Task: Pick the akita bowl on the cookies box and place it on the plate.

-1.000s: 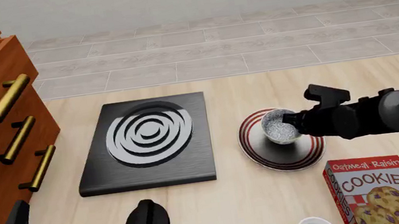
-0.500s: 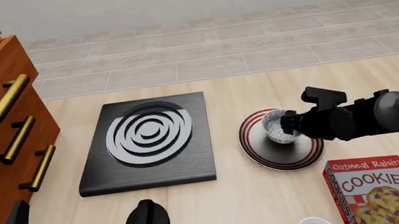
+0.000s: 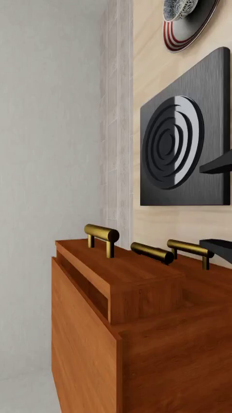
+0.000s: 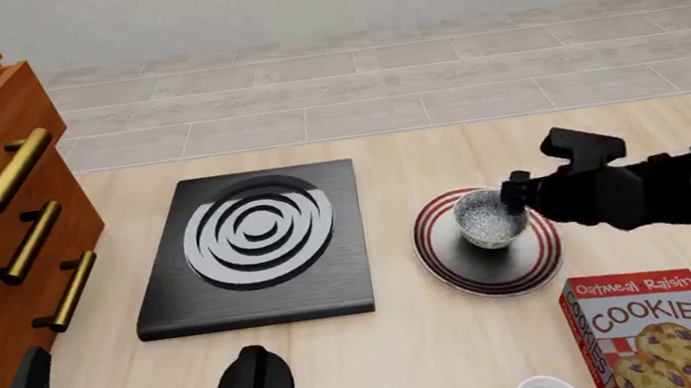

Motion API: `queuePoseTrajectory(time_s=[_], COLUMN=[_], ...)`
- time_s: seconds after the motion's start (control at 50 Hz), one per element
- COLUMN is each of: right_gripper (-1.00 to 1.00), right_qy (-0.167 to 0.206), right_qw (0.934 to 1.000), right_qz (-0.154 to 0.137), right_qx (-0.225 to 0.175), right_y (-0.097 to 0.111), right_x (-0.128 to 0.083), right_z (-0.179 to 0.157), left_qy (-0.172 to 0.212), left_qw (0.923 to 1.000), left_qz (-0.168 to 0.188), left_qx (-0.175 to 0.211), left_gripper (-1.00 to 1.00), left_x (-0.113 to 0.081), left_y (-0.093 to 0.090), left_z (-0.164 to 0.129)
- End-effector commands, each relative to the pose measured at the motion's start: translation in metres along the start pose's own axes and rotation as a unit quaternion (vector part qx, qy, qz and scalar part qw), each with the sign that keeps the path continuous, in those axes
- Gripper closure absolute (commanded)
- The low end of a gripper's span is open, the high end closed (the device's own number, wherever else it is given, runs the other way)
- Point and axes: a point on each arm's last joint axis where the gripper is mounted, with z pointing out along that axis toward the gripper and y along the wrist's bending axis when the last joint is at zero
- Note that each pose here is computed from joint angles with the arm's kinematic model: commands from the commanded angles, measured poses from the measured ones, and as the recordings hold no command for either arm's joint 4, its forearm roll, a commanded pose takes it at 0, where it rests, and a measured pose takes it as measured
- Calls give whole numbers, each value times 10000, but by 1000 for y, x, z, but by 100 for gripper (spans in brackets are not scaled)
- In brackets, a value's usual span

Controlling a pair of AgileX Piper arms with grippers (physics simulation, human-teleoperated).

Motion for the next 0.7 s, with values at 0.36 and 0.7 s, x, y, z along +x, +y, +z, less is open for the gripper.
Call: queuePoseTrajectory(time_s=[0.36,0.7], right_gripper=[-100,-100], right_qy=[-1488,-2255], right_qw=[9879,9728], right_qz=[-314,-417], right_qx=[-306,-312], right_y=[3,-13], right_x=[-31,10], right_z=[-194,-292], left_qy=[0,0], left_qw=[10000,10000], left_qz=[0,0], left_qx=[0,0], left_gripper=[-100,-100], left_x=[0,0], left_y=[0,0], left_z=[0,0])
